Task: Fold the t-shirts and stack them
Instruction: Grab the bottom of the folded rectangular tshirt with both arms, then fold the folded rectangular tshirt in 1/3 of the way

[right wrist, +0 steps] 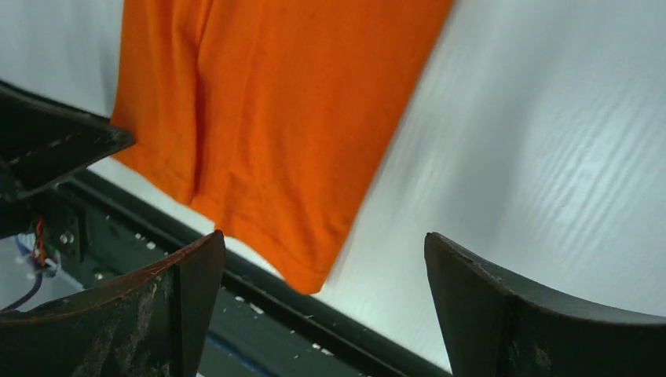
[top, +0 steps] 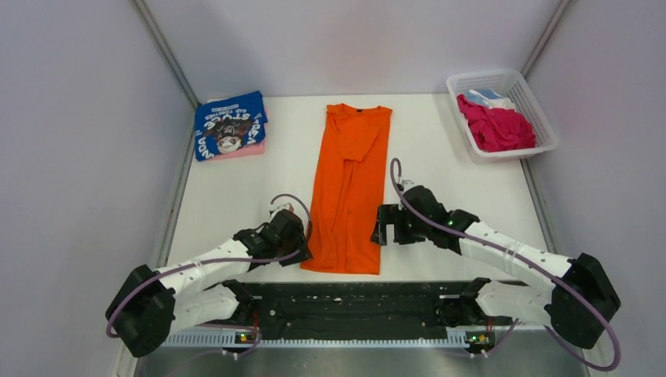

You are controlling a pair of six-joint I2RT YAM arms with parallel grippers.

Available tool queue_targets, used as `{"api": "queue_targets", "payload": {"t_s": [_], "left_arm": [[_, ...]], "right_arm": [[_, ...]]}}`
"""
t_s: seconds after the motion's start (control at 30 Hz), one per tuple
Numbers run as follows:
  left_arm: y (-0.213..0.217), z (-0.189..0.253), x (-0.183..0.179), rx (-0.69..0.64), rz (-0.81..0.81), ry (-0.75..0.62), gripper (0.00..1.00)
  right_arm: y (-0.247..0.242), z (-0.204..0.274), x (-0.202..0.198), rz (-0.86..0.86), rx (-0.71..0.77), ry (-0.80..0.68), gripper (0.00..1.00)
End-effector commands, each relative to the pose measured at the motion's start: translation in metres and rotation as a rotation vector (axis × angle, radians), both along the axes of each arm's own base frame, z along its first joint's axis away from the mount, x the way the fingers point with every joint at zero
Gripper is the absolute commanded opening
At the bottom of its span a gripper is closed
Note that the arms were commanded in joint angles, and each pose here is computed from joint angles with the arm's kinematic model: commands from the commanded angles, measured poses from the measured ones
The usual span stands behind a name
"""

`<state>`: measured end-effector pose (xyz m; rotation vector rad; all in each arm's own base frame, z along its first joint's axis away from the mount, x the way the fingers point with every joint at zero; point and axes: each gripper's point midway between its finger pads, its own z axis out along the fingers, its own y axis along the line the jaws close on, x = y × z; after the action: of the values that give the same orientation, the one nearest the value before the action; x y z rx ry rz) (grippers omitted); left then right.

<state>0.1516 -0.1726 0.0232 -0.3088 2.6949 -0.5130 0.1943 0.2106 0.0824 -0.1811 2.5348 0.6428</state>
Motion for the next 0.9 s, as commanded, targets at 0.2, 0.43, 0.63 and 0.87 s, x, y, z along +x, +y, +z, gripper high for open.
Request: {"api": "queue_targets", "payload": {"t_s": [0.2, 0.43, 0.63, 0.87], "left_arm": [[0.015, -0.024, -0.014, 0.084, -0.029, 0.077, 0.0], [0.008, -0.025, -0.027, 0.033, -0.049, 0.133, 0.0], [0.008, -0.024, -0.037, -0.026, -0.003, 0.154, 0.0], [0.001, -0.018, -0.056, -0.107, 0.011, 0.169, 0.0]], "right_arm": [[0.038, -0.025, -0.056, 0.03, 0.049, 0.113, 0.84], [0.043, -0.053, -0.075, 0.053, -0.008, 0.178, 0.61], [0.033, -0.068, -0.076, 0.013, -0.07, 0.176, 0.36], [0.031, -0.059, -0.092, 0.031, -0.005, 0.177, 0.08]]}}
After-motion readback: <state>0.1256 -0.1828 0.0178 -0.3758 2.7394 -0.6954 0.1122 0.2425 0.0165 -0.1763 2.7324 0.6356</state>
